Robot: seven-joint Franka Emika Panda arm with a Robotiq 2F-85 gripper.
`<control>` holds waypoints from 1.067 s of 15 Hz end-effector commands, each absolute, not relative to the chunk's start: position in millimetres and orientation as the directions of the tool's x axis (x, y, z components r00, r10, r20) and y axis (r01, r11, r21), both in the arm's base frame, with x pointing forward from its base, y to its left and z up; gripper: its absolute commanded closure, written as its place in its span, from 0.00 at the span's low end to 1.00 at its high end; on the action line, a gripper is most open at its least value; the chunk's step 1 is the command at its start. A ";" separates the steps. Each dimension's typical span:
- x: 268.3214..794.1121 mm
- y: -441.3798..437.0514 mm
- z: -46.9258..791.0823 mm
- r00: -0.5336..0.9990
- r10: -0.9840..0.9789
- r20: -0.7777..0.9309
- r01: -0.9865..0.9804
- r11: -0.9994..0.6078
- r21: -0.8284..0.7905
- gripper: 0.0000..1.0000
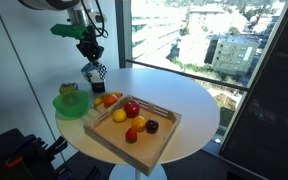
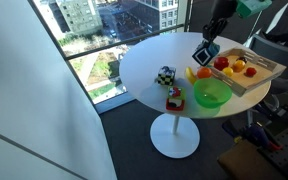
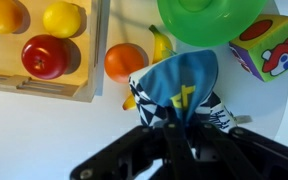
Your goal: Remove the plush toy from the bowl
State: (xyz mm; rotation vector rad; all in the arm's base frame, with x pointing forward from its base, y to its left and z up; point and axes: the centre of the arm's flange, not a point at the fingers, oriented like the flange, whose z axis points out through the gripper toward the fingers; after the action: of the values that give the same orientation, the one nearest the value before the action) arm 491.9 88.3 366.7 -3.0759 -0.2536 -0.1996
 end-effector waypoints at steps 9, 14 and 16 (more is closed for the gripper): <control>513.6 130.5 340.4 0.991 -0.053 0.121 -0.042 -0.995 -0.092 0.94; 520.5 133.1 324.0 0.989 -0.062 0.133 -0.049 -0.994 -0.094 0.94; 520.8 132.0 316.9 0.989 -0.061 0.132 -0.048 -0.994 -0.094 0.94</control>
State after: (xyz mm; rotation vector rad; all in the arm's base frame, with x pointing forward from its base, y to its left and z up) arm 511.3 128.6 321.9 -3.0409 0.0558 -0.1900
